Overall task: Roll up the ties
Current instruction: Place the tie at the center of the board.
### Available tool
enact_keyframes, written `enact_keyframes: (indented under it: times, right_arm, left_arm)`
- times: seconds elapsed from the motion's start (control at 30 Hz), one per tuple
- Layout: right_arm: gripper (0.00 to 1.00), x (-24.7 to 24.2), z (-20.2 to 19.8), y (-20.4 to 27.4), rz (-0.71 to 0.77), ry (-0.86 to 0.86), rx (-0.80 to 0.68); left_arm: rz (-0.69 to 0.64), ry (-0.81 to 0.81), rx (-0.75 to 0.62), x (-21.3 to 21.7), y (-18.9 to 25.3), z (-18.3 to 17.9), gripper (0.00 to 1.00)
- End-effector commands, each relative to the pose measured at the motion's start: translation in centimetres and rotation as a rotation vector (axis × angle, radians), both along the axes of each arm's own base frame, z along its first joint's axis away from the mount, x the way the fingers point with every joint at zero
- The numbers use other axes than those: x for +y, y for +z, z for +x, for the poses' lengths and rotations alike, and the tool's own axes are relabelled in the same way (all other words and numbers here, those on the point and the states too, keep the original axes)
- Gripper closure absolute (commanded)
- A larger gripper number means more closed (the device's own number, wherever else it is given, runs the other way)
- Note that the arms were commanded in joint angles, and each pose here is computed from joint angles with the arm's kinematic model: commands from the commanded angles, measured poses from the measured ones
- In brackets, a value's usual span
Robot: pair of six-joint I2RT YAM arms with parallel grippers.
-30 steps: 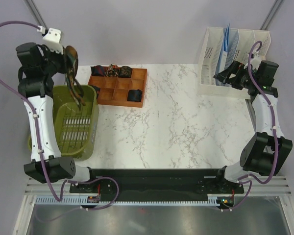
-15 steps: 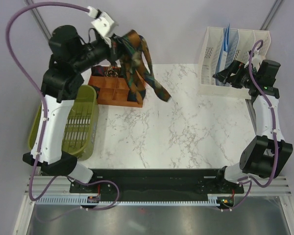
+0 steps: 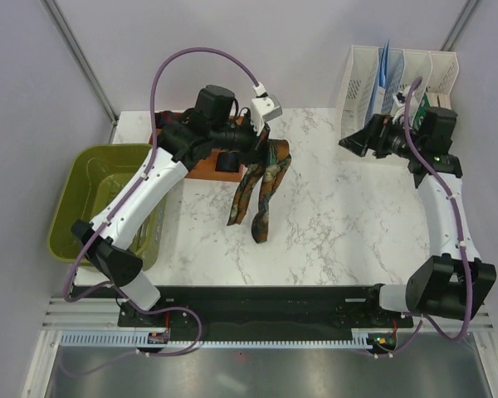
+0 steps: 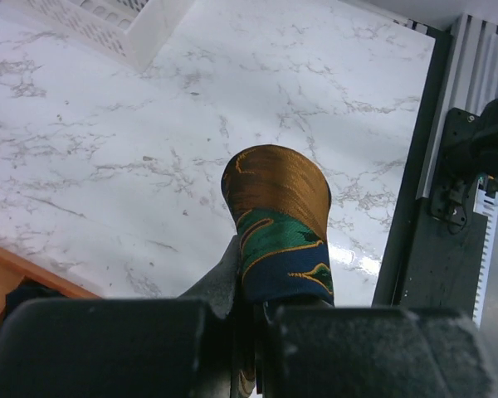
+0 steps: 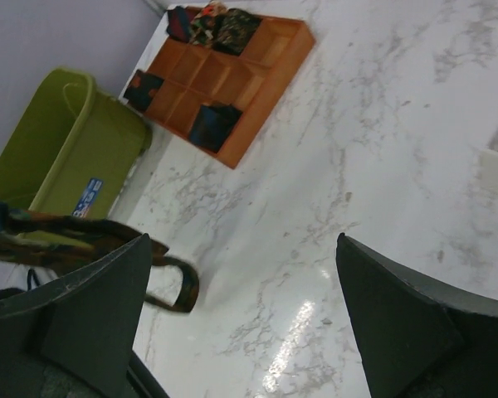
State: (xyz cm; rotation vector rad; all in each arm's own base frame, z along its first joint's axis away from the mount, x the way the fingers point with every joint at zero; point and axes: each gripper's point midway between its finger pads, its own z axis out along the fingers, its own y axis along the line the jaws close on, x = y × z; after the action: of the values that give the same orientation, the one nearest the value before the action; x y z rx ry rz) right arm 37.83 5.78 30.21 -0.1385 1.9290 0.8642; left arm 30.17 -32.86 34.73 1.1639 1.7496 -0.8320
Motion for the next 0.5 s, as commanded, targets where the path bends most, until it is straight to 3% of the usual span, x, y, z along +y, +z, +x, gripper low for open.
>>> enact_keyframes:
  times: [0.0,0.13,0.3,0.47]
  right_arm:
    - [0.02,6.4,-2.5,2.9,0.036,0.180,-0.106]
    - [0.02,10.6,-4.0,6.1,0.109,0.259,-0.231]
    - [0.02,13.9,-5.9,8.4,0.179,0.354,-0.257]
    - [0.02,13.4,-7.2,8.2,0.097,0.357,-0.301]
  left_arm:
    - [-0.039,-0.111,-0.067,-1.3,2.2,-1.9,0.98]
    - [-0.065,-0.189,-0.078,-2.2,2.7,-2.6,0.98]
    - [-0.072,-0.271,-0.120,-3.1,2.4,-2.7,0.98]
    - [-0.117,-0.337,-0.108,-3.9,2.5,-2.9,0.98]
